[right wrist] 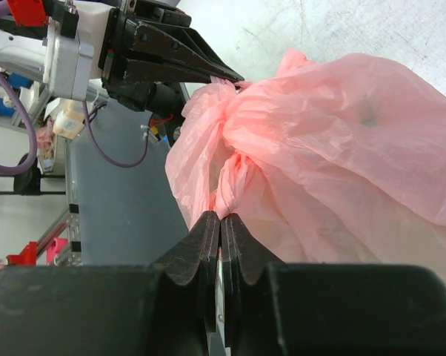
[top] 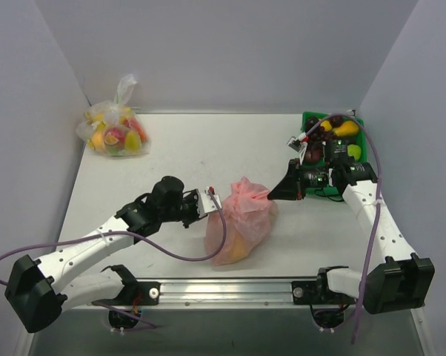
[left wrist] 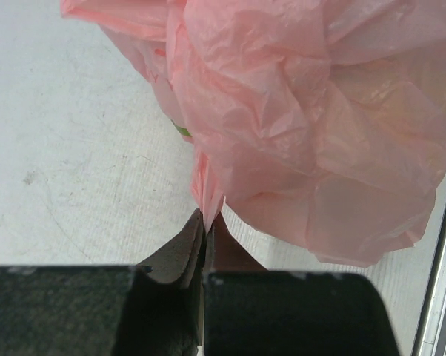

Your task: Place the fake fruits into the plastic bag and tie a complex knot

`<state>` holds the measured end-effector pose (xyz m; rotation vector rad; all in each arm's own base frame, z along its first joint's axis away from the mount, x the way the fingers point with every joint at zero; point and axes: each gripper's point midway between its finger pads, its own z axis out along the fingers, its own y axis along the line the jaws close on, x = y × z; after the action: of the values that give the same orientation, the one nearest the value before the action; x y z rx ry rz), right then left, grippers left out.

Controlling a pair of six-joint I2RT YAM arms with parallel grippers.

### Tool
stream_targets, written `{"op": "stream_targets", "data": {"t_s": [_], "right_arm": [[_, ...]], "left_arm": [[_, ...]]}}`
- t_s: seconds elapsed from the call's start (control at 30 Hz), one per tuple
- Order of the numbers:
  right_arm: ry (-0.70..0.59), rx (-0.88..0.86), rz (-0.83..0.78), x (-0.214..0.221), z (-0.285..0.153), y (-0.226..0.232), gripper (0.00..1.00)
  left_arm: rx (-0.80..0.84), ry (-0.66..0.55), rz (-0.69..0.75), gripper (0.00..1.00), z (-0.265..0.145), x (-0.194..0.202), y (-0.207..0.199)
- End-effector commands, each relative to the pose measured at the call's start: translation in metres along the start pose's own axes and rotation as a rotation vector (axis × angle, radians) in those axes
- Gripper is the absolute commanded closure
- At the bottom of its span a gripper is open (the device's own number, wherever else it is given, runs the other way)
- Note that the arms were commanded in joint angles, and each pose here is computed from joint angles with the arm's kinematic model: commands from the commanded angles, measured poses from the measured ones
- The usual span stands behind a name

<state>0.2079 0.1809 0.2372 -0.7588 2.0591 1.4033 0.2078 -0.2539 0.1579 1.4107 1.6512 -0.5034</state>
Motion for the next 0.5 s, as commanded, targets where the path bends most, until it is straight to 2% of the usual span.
{"op": "stream_targets", "data": {"t_s": [0.0, 0.07, 0.1, 0.2, 0.27, 0.37, 0.47], "right_arm": [[0.0, -0.008, -0.061, -0.015, 0.004, 0.011, 1.0], [0.015, 0.027, -0.067, -0.012, 0.006, 0.003, 0.99], [0.019, 0.034, -0.066, -0.011, 0.006, 0.001, 0.91], [0.032, 0.095, -0.064, -0.011, 0.005, -0.01, 0.8], [0.038, 0.117, -0.064, -0.011, 0.005, -0.015, 0.69], [0.048, 0.133, -0.07, -0.013, 0.007, -0.016, 0.6], [0.057, 0.129, -0.075, -0.013, 0.01, -0.016, 0.59]], "left_arm": [[0.013, -0.015, 0.086, 1.0, -0.003, -0.023, 0.003], [0.021, -0.028, 0.109, 1.0, -0.003, -0.029, 0.001], [0.024, -0.035, 0.114, 1.0, -0.003, -0.031, 0.001], [0.026, -0.039, 0.118, 1.0, -0.003, -0.032, 0.001], [0.029, -0.049, 0.127, 1.0, -0.005, -0.035, 0.0], [0.035, -0.054, 0.129, 1.0, -0.005, -0.037, 0.0], [0.037, -0.054, 0.128, 1.0, -0.004, -0.038, 0.0]]}}
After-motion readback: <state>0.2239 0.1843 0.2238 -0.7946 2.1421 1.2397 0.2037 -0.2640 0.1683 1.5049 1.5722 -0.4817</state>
